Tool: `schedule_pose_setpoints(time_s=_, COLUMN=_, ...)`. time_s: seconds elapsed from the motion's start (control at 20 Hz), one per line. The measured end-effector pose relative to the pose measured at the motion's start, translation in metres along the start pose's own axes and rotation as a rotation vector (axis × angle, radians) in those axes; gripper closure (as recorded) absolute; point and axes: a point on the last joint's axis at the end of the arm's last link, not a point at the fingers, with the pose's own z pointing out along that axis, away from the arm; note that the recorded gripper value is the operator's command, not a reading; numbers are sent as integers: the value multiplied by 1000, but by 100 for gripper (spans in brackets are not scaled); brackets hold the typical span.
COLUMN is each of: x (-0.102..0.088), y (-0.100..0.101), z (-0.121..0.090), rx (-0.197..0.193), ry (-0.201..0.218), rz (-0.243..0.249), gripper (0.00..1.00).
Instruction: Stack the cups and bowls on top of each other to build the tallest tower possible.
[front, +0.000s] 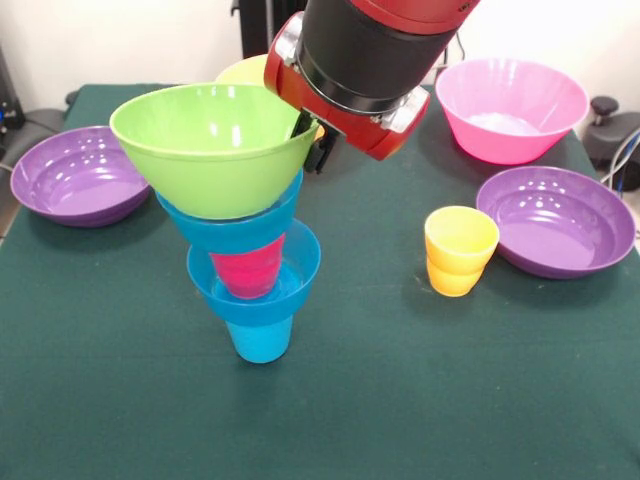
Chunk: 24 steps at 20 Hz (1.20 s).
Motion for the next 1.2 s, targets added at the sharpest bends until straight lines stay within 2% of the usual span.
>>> schedule_pose_setpoints(time_s=1.2, x=-12, y=-4, z=8, rx=-19, ry=2, rz=19, gripper=100)
